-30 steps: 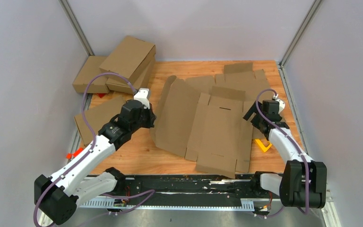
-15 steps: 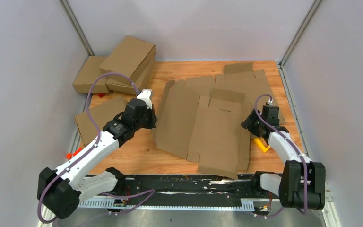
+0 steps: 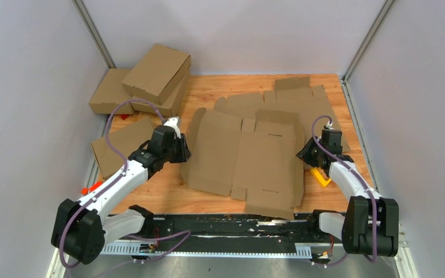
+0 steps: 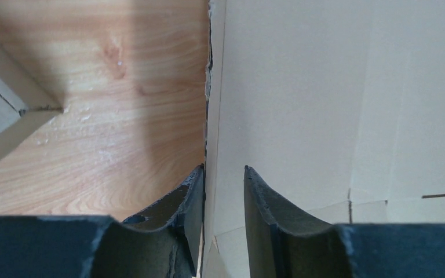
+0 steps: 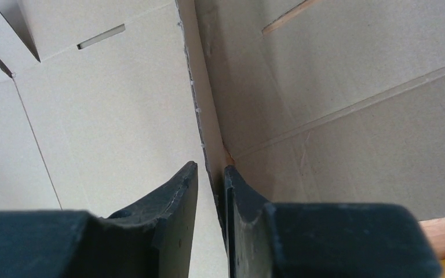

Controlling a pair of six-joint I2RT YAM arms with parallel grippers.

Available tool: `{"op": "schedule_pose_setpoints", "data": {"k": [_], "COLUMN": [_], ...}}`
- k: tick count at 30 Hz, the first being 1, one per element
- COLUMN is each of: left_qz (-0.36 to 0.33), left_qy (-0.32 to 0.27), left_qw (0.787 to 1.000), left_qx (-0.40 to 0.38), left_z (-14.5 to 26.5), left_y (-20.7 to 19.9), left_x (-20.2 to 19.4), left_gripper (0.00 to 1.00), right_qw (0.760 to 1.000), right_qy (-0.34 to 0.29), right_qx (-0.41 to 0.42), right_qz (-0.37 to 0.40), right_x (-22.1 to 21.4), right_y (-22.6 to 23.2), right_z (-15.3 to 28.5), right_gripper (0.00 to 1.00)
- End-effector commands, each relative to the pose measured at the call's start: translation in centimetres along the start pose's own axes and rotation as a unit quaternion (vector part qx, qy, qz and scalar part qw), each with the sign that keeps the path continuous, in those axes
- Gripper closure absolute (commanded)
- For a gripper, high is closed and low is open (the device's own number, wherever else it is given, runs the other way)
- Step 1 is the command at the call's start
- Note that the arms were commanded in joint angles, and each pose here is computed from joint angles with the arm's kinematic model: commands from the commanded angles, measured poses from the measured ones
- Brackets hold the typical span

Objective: Fold the paper box

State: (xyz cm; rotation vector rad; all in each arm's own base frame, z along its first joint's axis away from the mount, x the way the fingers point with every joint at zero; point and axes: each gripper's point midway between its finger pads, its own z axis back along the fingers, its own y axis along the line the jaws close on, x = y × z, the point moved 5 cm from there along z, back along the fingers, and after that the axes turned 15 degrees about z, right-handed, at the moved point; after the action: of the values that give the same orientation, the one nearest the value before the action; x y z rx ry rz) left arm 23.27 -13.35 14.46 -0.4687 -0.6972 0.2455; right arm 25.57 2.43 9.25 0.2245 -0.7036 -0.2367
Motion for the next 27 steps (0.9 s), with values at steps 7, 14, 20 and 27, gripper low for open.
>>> {"op": "schedule_pose_setpoints", "data": {"k": [7, 14, 20, 27], "left_qz": [0.012, 0.005, -0.004, -0.015], "left_qy": [0.035, 0.041, 0.062, 0.087], "left_qw": [0.999, 0.998, 0.997, 0.995], "left_qx": [0.018, 0.038, 0.054, 0.047], "left_z": [-2.9, -4.3, -5.5, -6.4], "left_y": [1.4, 2.6, 3.2, 3.4], "left_x": [-1.6, -2.4, -3.0, -3.8], "left_gripper": [0.60, 0.57, 0.52, 0.53], "right_qw": [1.000, 0.999, 0.999, 0.999], "right_qy": [-0.020, -0.020, -0.011, 0.000], "right_qx": [0.010, 0.020, 0.019, 0.012], "right_qz": [0.012, 0.015, 0.024, 0.030], "right_x": [0.6, 0.4, 0.0, -0.4], "right_y": [0.3, 0.5, 0.8, 1.1], "right_z": [0.4, 0.2, -0.3, -1.0], "right_gripper": [0.76, 0.76, 0.75, 0.76]}}
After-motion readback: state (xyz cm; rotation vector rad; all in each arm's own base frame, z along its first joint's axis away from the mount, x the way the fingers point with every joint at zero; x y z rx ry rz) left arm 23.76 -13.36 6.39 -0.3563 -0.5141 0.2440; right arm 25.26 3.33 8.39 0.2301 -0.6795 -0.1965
